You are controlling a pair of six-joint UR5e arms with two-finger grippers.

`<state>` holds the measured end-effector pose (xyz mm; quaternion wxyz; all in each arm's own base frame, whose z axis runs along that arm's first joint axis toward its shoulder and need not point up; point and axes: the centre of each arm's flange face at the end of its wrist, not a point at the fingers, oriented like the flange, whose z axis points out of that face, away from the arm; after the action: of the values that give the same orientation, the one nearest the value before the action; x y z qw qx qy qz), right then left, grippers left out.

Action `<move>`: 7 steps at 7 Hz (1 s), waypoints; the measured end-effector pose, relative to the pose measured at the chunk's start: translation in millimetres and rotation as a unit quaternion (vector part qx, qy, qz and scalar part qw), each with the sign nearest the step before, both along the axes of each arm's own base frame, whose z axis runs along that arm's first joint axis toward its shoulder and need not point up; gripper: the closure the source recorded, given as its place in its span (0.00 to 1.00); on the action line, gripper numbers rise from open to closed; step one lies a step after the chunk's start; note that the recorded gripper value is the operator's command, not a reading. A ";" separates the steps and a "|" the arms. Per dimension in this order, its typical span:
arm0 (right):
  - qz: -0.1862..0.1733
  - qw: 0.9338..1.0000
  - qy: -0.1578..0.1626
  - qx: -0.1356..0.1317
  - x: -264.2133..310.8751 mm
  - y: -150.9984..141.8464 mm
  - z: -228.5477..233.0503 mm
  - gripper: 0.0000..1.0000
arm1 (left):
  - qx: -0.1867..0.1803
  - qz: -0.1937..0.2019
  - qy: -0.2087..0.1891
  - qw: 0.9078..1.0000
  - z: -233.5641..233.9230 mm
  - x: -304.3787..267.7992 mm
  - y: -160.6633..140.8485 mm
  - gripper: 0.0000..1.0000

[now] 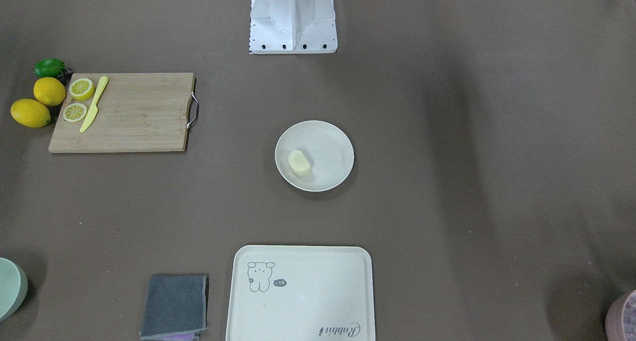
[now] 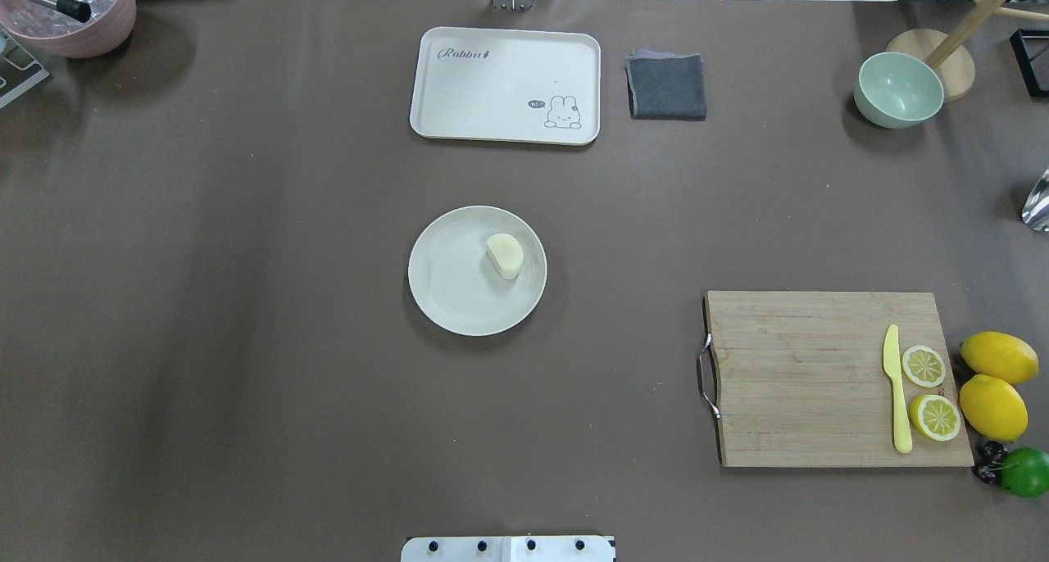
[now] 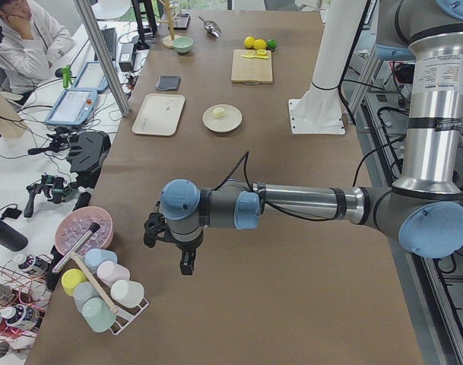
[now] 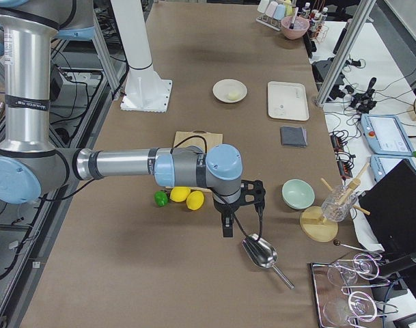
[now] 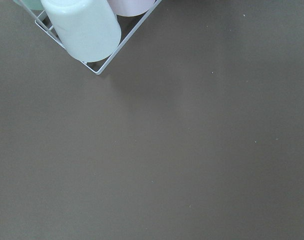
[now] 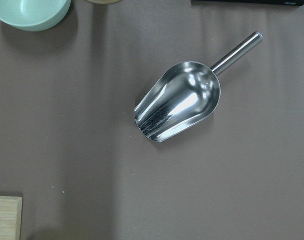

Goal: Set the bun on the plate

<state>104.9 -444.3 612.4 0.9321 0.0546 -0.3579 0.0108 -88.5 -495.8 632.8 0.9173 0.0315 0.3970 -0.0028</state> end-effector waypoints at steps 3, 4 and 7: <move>-0.001 1.000 0.000 -0.003 -0.4 1.6 3.2 0.00 | -0.002 0.000 0.000 1.000 2.1 0.0 0.2 0.02; -0.001 1.000 -0.001 -0.002 -0.6 1.6 2.7 0.00 | -0.002 0.000 -0.001 1.000 1.8 -0.1 -0.2 0.02; -0.002 1.000 -0.002 0.001 -0.8 1.5 -0.6 0.00 | 0.000 -0.001 -0.017 1.000 0.1 -2.5 -3.2 0.02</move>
<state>104.0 -442.8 611.8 0.9312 0.0553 -0.3601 0.0090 -91.1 -499.1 632.9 0.9239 0.0320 0.3812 -0.0031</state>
